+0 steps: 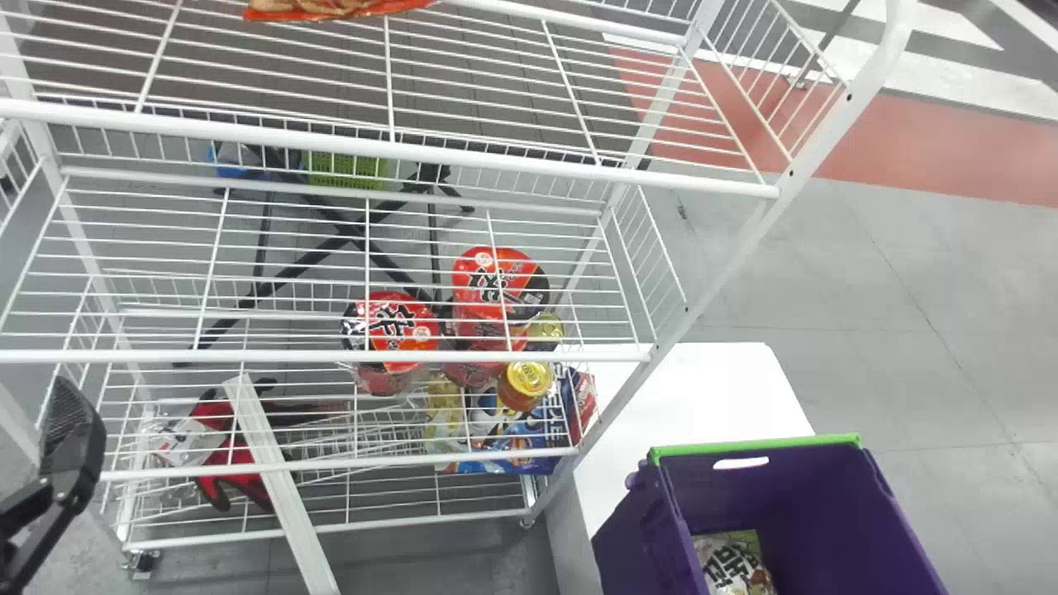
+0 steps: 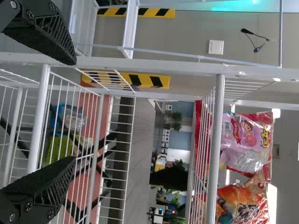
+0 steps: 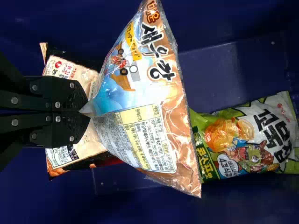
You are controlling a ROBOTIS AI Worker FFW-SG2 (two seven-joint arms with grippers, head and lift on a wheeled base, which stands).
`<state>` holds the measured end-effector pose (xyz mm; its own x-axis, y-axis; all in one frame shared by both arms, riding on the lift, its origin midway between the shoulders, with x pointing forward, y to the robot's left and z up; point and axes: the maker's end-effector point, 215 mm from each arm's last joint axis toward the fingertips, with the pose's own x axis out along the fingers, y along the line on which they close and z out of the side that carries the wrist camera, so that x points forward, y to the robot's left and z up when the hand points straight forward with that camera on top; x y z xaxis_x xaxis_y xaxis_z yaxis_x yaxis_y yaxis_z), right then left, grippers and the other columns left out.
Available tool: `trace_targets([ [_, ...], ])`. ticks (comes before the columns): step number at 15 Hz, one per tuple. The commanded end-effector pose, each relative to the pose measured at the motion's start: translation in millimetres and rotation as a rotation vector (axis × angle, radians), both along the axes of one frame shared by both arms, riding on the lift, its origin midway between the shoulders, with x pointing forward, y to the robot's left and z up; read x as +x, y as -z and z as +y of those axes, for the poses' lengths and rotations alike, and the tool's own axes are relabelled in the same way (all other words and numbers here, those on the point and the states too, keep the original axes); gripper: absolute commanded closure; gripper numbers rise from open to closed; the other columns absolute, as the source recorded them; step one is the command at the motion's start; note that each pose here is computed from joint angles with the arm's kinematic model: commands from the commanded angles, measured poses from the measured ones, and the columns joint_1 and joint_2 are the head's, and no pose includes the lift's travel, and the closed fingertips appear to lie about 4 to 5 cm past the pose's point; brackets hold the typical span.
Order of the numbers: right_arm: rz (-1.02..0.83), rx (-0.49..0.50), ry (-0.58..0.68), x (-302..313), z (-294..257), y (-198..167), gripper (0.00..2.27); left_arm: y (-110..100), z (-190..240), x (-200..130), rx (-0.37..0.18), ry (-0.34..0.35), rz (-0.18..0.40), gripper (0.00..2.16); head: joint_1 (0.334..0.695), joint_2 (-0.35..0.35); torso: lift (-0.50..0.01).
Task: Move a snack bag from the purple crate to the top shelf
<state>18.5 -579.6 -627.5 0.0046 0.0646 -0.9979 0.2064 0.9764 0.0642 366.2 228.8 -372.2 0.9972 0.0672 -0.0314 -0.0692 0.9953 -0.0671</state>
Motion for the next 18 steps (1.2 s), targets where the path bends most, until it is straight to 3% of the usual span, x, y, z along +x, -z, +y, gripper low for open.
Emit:
trace_targets([
  [1, -0.011, -0.01, 0.016, 1, -8, -7, 1.59, 3, -1, 2, 0.001, 0.003, 0.007, 0.09, 0.695, -0.35, -0.27],
  [18, -0.047, -0.022, 0.026, 16, -18, -22, 1.59, 0, -1, -1, -0.005, -0.002, -0.002, 0.09, 0.695, -0.35, -0.203],
])
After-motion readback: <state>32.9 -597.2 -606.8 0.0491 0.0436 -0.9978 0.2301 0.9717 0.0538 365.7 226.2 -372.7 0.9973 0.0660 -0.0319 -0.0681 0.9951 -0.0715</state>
